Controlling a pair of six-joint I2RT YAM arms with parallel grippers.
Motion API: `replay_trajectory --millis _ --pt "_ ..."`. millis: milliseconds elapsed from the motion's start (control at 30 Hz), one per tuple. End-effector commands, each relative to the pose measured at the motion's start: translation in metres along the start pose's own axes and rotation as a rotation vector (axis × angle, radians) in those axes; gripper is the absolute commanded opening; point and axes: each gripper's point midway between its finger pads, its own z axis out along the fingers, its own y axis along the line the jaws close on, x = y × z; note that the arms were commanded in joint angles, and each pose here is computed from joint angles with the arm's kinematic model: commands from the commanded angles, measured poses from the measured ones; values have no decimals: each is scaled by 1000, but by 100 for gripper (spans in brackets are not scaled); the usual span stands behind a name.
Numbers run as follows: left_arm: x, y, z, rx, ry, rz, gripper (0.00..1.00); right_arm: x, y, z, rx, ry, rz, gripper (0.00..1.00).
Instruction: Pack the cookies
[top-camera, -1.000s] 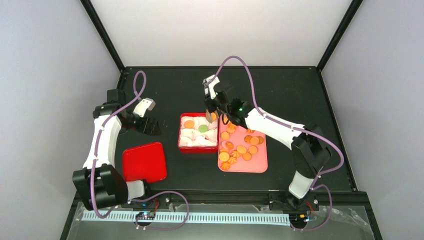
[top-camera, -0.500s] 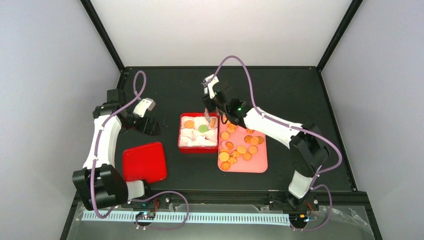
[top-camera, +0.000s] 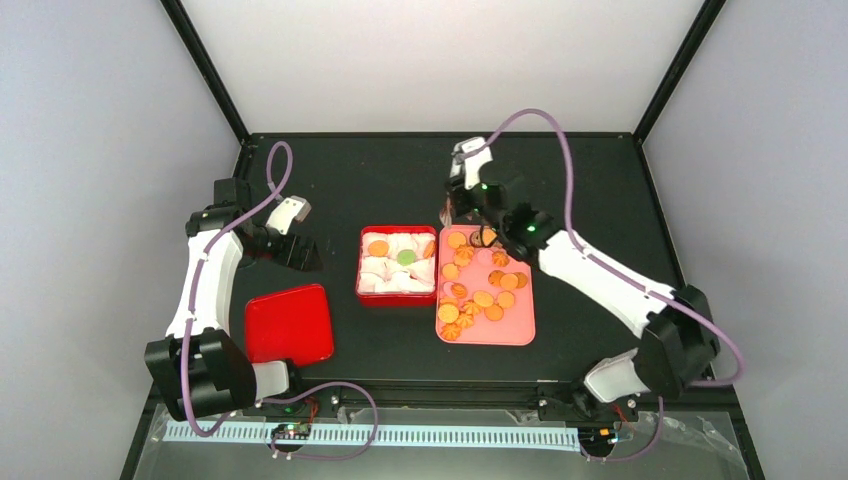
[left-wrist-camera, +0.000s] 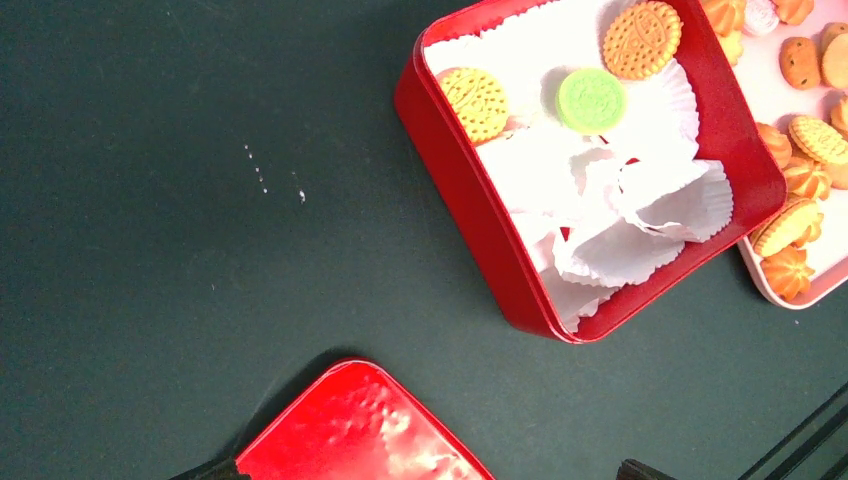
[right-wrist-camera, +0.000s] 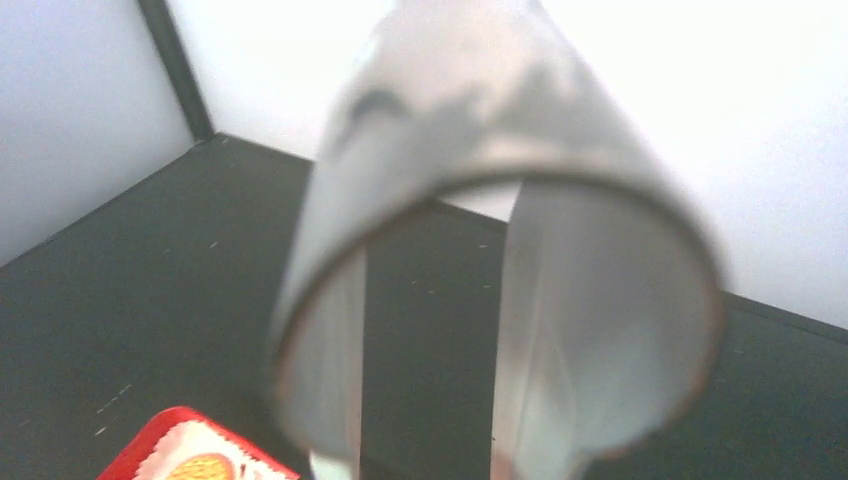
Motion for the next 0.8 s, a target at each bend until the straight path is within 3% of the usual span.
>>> replay_trajectory --millis 0,233,767 --pt "-6 -3 -10 -5 -25 12 99 -1 -36 -16 81 -43 40 44" --pt "-6 -4 -11 -6 -24 13 99 45 -42 -4 89 38 48 44" --pt "-7 -2 -13 -19 -22 23 99 88 -29 30 34 135 85 44"
